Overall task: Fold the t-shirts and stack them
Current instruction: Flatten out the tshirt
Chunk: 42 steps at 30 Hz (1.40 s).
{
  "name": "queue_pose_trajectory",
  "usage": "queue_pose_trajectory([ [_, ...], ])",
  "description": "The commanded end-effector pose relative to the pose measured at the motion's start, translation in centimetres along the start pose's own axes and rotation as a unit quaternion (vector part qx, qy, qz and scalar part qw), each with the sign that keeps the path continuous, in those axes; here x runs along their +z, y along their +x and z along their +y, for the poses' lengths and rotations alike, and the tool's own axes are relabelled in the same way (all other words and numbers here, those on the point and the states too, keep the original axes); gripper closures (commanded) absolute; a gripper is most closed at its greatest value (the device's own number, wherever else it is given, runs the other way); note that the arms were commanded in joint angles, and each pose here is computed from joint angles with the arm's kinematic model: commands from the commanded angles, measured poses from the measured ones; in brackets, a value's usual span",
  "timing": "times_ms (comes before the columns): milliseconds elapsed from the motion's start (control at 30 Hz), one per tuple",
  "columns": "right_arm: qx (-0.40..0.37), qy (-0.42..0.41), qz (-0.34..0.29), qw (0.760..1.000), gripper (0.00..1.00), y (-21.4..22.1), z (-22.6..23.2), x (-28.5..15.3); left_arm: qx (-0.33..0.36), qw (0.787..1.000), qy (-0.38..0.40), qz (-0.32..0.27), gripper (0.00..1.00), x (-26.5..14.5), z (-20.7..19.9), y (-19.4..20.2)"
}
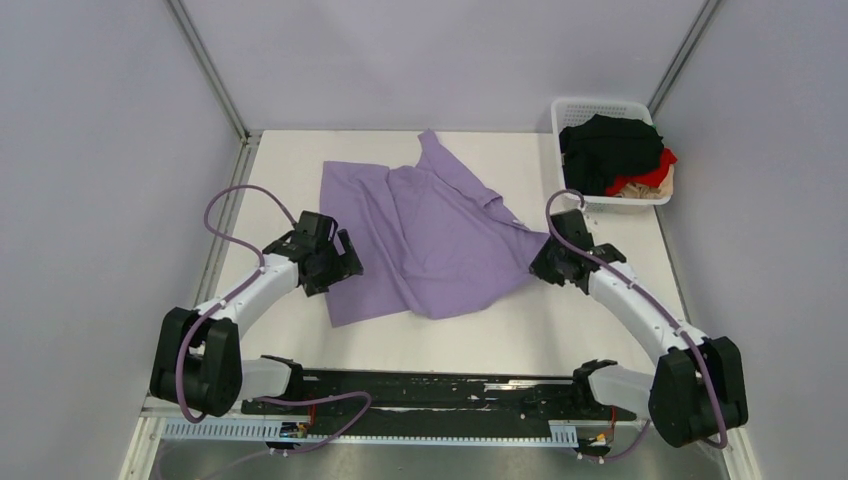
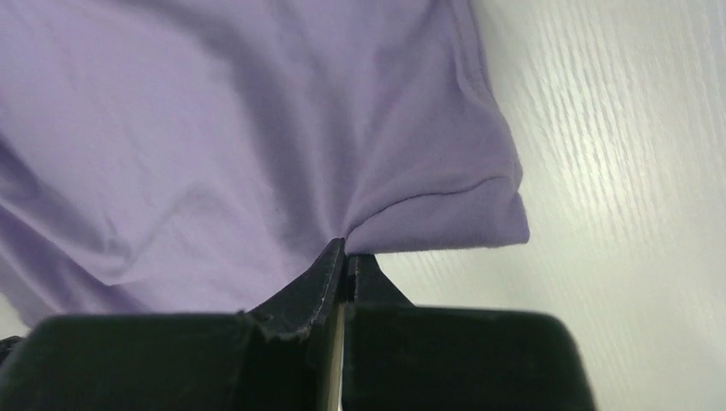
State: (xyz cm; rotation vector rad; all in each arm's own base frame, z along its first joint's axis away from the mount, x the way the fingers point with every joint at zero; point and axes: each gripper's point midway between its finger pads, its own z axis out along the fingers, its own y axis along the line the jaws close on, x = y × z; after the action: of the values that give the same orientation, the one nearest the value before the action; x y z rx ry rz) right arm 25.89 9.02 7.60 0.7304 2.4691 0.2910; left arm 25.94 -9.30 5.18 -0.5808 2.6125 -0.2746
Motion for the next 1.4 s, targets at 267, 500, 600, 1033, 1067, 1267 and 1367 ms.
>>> queue_pose_trajectory([
  [267,-0.041,-0.075,-0.011,0.996,1.00,-10.7,15.0,3.6,0.016,0.997,-0.025,-0.067,0.00,-2.4,-0.1,-4.0],
  [500,-0.075,-0.121,0.004,0.990,1.00,-13.9,24.3,12.0,0.016,0.996,-0.043,-0.081,0.00,-3.5,0.5,-5.2],
  [600,-0.100,-0.132,-0.006,0.986,0.97,-14.6,26.7,15.0,0.011,0.996,-0.039,-0.074,0.00,-3.7,0.4,-4.8],
  [1033,-0.136,-0.127,-0.119,0.975,0.00,-17.7,22.9,6.0,0.012,1.000,-0.016,0.019,0.00,-5.8,1.7,1.6],
  [1067,-0.126,-0.123,-0.120,0.977,0.00,-17.5,21.8,5.3,0.015,0.999,-0.013,0.028,0.00,-5.8,1.6,2.4],
  [1267,-0.071,-0.107,-0.097,0.987,0.00,-14.5,14.3,3.8,0.017,0.995,-0.036,0.092,0.04,-5.2,2.8,7.5],
  [1367,-0.056,-0.110,-0.107,0.987,0.00,-13.7,12.2,3.4,0.014,0.993,-0.043,0.105,0.10,-4.3,3.0,8.7],
])
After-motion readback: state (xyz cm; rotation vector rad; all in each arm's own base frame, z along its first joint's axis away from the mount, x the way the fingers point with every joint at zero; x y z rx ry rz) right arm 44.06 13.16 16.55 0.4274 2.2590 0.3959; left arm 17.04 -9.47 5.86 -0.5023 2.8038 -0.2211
